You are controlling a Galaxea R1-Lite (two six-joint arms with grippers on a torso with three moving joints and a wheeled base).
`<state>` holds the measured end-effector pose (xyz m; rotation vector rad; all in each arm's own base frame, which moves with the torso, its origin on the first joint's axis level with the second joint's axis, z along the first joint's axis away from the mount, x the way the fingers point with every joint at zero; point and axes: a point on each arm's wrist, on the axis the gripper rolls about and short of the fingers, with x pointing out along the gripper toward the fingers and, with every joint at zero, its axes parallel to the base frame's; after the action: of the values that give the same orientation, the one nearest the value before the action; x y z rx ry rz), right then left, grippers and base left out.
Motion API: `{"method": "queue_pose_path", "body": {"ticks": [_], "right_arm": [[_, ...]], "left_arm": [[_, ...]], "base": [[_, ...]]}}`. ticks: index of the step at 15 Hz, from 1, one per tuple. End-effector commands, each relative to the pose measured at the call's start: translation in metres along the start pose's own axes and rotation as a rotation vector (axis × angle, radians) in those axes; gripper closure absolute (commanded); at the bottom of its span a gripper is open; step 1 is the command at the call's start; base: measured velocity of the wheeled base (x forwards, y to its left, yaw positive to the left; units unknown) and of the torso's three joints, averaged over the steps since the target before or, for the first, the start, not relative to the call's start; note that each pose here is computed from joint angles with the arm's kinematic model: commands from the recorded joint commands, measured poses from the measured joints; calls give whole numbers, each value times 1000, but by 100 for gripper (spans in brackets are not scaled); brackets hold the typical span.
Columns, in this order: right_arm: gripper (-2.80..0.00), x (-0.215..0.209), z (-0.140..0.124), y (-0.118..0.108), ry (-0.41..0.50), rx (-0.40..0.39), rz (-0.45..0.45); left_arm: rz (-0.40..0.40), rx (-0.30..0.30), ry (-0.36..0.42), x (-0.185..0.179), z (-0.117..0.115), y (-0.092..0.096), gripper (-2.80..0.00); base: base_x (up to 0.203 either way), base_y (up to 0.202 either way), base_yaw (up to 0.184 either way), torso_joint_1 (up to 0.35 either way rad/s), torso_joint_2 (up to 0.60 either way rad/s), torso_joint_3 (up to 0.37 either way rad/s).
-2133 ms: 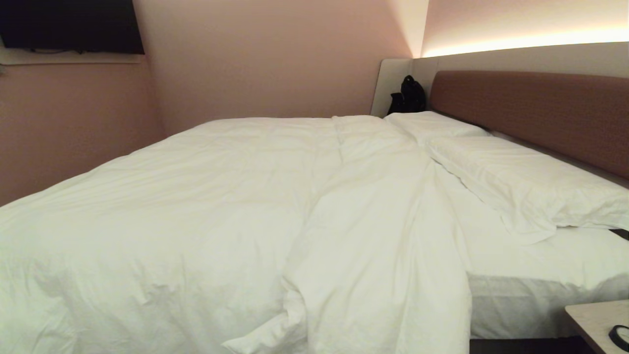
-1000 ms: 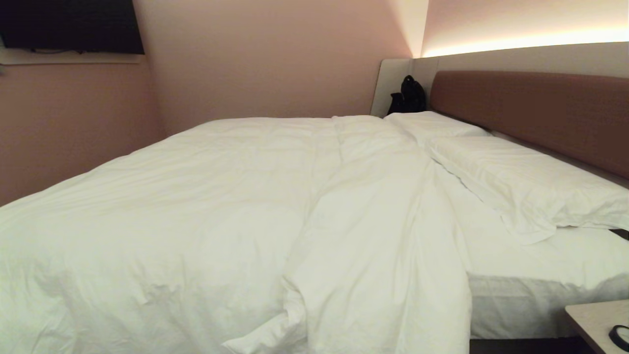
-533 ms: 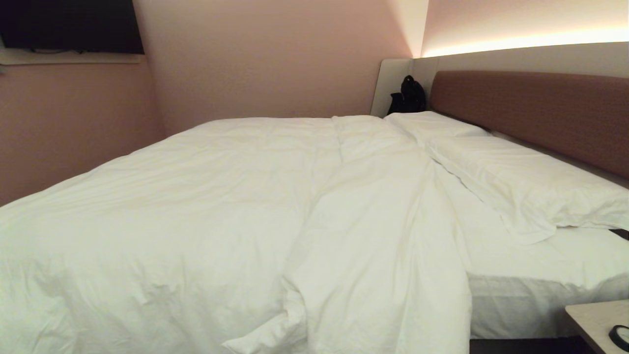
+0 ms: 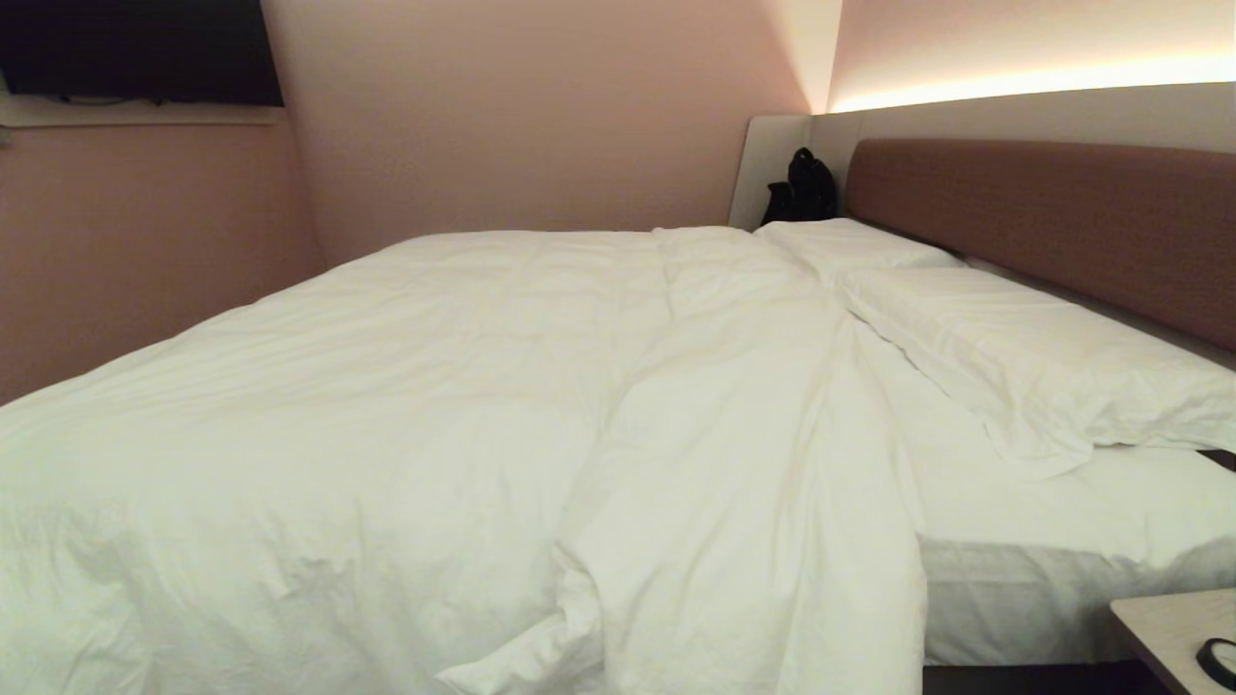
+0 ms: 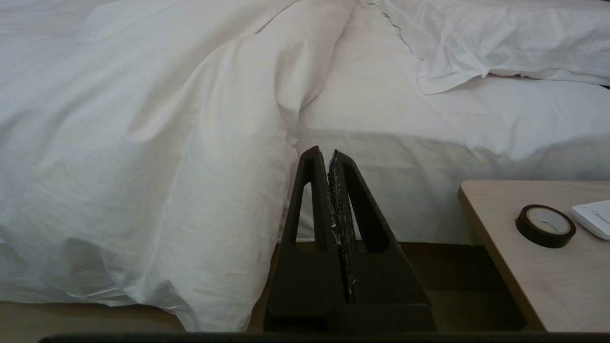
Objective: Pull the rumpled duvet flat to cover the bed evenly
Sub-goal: Flatten the corners of the folded blanket
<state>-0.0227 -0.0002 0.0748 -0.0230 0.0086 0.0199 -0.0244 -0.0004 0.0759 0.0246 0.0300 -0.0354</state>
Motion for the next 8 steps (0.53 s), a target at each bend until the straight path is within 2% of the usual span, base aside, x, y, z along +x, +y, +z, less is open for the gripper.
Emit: {"method": "queue_pose_path", "body": {"ticks": [1, 5, 8], "right_arm": [[0, 0, 0, 0, -3, 2, 2], [0, 0, 1, 0, -5, -9, 3], [0, -9, 25, 0, -74, -3, 13]], "left_arm": [[0, 0, 1, 0, 0, 0, 0], [0, 0, 2, 0, 0, 0, 0], [0, 0, 1, 0, 0, 0, 0]], "base": [[0, 0, 0, 0, 0, 0], [0, 0, 0, 0, 0, 0], [0, 0, 0, 0, 0, 0]]}}
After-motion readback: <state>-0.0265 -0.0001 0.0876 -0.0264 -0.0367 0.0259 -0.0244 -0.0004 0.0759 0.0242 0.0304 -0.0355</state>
